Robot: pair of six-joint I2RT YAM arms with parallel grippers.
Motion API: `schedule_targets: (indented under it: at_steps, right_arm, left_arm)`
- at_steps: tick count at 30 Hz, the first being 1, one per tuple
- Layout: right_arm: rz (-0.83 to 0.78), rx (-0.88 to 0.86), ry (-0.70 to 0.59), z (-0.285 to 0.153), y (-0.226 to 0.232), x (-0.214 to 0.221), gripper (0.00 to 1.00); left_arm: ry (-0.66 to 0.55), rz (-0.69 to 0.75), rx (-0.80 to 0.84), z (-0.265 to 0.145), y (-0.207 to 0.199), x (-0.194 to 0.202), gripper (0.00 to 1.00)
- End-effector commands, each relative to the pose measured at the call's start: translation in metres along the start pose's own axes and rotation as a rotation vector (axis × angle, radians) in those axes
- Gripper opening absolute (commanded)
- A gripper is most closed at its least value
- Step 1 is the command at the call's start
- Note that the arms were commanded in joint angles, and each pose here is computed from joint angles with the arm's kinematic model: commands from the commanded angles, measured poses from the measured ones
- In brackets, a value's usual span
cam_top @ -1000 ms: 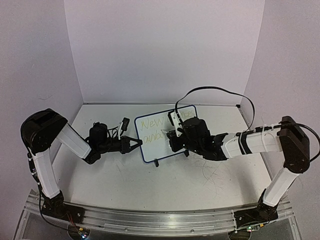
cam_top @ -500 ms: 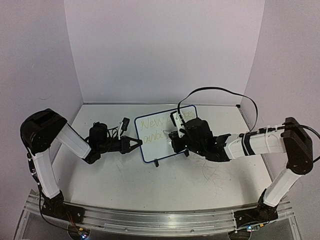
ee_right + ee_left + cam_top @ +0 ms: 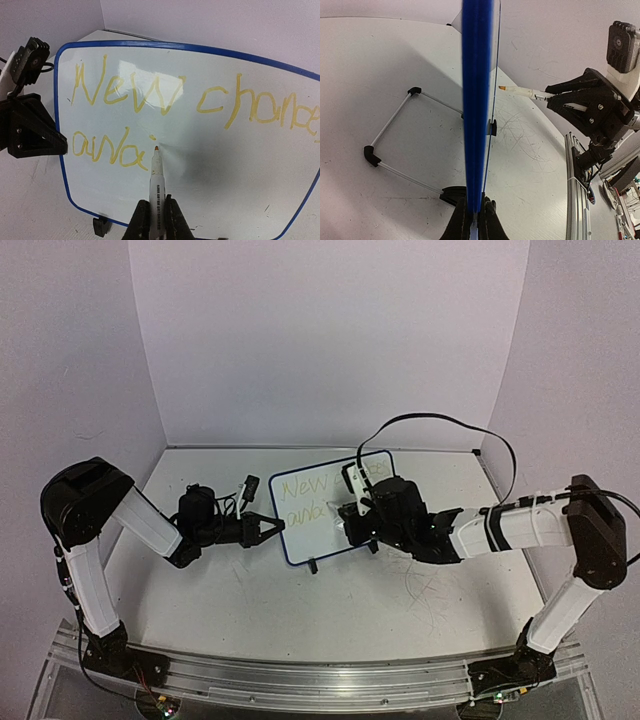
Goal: Write a sentence on the whiteboard
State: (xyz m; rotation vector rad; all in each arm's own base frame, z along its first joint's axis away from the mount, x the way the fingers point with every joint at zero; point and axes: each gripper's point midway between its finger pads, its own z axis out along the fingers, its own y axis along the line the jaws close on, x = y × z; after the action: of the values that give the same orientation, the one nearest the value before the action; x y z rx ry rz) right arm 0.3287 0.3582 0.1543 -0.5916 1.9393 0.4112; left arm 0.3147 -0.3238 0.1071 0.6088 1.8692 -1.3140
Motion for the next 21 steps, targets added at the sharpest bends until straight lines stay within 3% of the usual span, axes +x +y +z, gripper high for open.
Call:
schedule_targets:
  at_steps: [1,21]
  right_arm:
    - [0.013,0.019,-0.004,0.009,-0.001,-0.005,0.00]
    - [0.013,0.049,0.061,0.007,-0.007,0.018,0.00]
  left_arm:
    - [0.015,0.006,-0.019,0.003,-0.001,-0.002,0.00]
    - [0.019,0.005,-0.020,0.003,0.000,-0.001,0.00]
